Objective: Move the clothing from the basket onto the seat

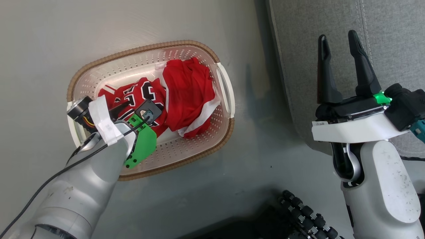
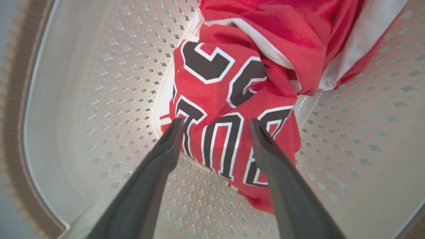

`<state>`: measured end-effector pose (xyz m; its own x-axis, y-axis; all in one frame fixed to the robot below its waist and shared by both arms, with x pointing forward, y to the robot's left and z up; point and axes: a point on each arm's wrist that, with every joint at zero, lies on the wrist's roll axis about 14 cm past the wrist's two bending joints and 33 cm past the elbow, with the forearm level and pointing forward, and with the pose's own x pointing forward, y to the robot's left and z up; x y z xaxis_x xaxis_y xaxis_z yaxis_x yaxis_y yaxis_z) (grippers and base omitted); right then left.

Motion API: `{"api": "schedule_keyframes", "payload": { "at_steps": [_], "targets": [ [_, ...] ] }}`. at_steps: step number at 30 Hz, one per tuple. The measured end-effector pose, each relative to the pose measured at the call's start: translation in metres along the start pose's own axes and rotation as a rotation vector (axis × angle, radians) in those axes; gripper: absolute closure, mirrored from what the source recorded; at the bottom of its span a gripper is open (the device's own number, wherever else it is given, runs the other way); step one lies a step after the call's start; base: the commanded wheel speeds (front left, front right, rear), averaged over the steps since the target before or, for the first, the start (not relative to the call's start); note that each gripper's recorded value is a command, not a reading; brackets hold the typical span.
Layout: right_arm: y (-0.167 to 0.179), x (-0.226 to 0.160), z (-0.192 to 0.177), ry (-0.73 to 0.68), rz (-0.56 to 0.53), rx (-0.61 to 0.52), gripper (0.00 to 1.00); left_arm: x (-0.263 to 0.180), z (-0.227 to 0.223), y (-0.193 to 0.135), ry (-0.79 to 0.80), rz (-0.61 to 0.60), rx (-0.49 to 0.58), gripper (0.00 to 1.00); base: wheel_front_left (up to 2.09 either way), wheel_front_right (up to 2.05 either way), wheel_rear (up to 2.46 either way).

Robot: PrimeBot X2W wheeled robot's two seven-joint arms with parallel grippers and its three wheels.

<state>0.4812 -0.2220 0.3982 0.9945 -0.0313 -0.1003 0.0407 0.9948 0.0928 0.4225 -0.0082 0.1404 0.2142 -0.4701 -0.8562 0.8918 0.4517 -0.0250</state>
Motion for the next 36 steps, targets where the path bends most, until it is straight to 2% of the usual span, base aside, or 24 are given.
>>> {"api": "schedule_keyframes", "payload": {
  "at_steps": [7,12,36],
  "targets": [
    [-0.004,0.001,-0.014,0.035,-0.008,0.007,0.0,0.016,-0.017,0.006,0.092,-0.011,0.012,0.0,0.0,0.0,0.0],
    [-0.003,0.004,-0.022,0.048,-0.006,0.016,0.0,0.026,-0.023,0.013,0.114,-0.011,0.058,0.0,0.0,0.0,0.0],
    [-0.006,0.005,-0.058,0.132,-0.01,0.042,0.0,0.07,-0.061,-0.011,0.256,-0.126,0.147,0.0,0.0,0.0,0.0]
  ]
}}
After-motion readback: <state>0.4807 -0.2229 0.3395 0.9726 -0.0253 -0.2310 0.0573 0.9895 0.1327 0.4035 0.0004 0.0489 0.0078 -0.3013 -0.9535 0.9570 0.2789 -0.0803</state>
